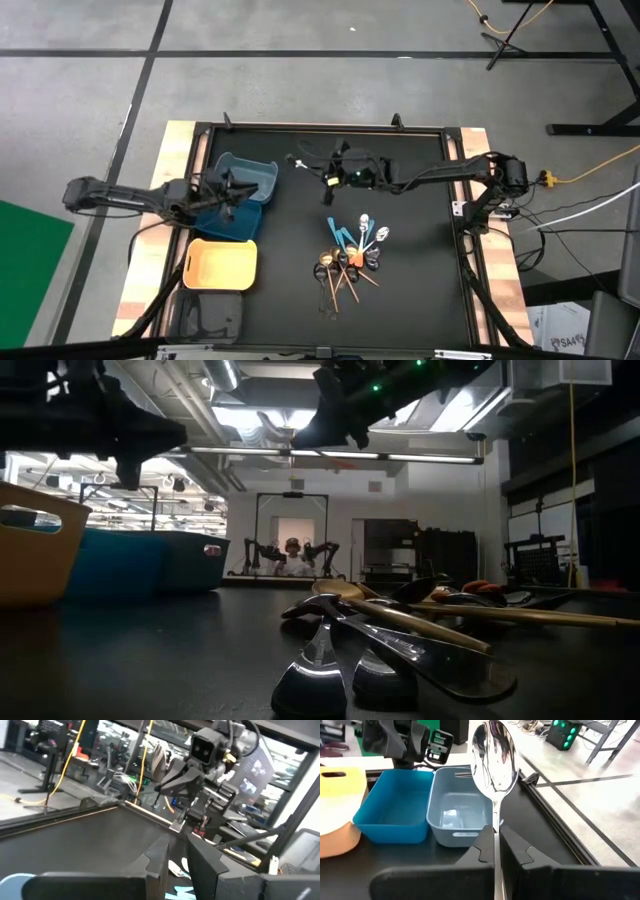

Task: Sort silverware by color (type)
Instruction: Put the orange spoon into the light green bin

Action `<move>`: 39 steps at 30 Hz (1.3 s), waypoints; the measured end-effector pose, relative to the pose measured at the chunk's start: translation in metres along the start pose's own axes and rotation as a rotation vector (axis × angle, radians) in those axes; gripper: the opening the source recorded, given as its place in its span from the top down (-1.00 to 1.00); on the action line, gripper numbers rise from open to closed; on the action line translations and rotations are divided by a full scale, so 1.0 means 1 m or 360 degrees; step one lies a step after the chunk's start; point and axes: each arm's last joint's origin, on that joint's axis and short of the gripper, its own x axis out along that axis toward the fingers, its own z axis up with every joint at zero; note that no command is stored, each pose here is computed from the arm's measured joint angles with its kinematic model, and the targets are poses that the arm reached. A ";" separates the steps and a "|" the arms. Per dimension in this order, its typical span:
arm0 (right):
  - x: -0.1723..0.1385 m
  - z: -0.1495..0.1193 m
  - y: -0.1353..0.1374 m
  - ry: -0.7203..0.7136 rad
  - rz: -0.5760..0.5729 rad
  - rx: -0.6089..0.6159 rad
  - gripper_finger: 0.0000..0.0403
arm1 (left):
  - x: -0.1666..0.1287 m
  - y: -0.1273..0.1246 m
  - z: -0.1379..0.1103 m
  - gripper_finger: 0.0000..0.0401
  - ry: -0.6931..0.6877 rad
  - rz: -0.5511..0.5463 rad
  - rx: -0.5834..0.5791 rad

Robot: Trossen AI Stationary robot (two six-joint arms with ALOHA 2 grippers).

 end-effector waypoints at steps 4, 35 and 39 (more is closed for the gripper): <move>0.000 0.002 0.000 -0.0032 -0.0021 0.0006 1.00 | 0.010 -0.001 -0.003 0.70 -0.0021 0.0041 -0.0005; -0.001 0.012 -0.004 -0.0184 -0.0250 0.0053 1.00 | 0.128 -0.045 0.037 0.44 -0.0009 0.0252 0.0165; -0.002 0.014 -0.004 -0.0226 -0.0251 0.0065 1.00 | 0.129 -0.041 0.031 0.38 0.0075 0.0291 0.0199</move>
